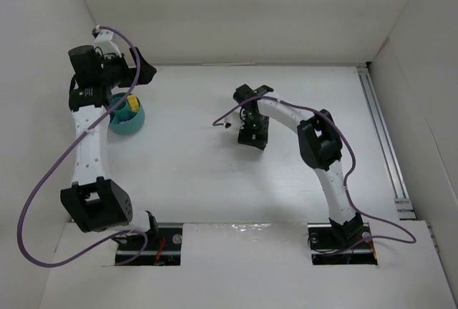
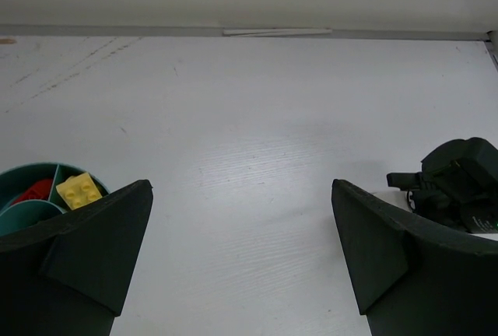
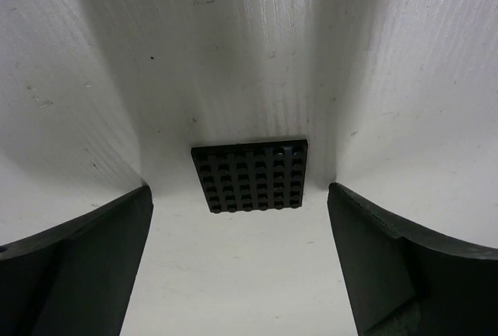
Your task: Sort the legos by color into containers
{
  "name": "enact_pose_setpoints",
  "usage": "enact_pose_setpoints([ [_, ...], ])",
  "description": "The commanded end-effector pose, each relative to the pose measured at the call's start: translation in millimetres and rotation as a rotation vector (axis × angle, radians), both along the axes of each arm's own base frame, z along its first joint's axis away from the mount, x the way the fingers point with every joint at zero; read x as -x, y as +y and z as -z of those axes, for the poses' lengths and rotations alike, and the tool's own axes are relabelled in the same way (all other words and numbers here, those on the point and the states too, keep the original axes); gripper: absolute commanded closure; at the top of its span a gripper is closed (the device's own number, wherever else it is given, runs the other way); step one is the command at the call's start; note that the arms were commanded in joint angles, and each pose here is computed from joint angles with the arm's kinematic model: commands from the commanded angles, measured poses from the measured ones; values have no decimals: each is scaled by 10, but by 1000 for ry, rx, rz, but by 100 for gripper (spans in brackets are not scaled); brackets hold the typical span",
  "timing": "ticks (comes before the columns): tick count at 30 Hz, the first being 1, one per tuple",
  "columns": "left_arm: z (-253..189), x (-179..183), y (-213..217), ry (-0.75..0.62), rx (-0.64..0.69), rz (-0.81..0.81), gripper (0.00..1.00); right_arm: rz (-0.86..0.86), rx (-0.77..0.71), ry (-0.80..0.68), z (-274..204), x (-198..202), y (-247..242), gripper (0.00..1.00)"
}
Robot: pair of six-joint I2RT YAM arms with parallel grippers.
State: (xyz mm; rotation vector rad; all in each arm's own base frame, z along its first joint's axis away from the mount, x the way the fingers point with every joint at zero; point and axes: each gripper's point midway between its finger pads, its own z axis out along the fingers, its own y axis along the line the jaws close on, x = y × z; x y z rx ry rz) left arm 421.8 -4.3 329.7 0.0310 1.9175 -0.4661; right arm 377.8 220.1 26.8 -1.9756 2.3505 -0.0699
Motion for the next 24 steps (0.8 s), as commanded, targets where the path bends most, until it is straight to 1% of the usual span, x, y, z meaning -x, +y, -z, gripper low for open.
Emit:
enact_pose_setpoints([
  [1, -203, 47, -9, -76, -15, 11, 0, 7, 0, -74, -27, -174, 64, 3],
  [3, -168, 27, -4, -67, -13, 11, 0, -3, 20, -47, 18, -127, 27, 7],
  [4, -169, 27, -8, -64, -5, 9, 0, -4, 23, -27, 61, -92, 22, 13],
  [6, -169, 27, -8, -64, -5, 9, 0, -16, 26, -6, 63, -49, 10, 17],
  [7, -187, 18, -6, -73, -7, 9, 0, -25, 40, 13, 106, -19, -14, 23],
  [10, -152, -2, -5, -61, 3, 6, 0, -37, 43, 34, 169, 15, -22, 29],
  [11, -152, -2, -5, -61, 3, 6, 0, -37, 50, 44, 219, 25, -30, 35],
  [12, -152, -2, -5, -61, 3, 6, 0, -37, 56, 53, 263, 35, -37, 38],
  [17, -113, -28, 15, -51, 2, -3, 0, -8, 62, 63, 355, 26, -71, 48],
  [18, -113, -28, 15, -51, 2, -3, 0, -8, 67, 70, 374, 48, -87, 52],
  [19, -100, -9, 25, -49, 0, -11, 0, 3, 67, 70, 374, 53, -86, 54],
  [21, -48, 13, 4, -29, 39, -24, 0, 23, 30, 67, 317, 23, -51, 55],
  [22, 6, 22, 129, -4, 76, -69, 0, 37, -11, 31, 173, -41, 24, 56],
  [23, 79, 63, 86, 21, 135, -38, 0, 36, -37, 20, 97, -60, 69, 56],
  [24, 105, 105, 81, 41, 197, -20, 0, 45, -94, 16, -16, -69, 172, 56],
])
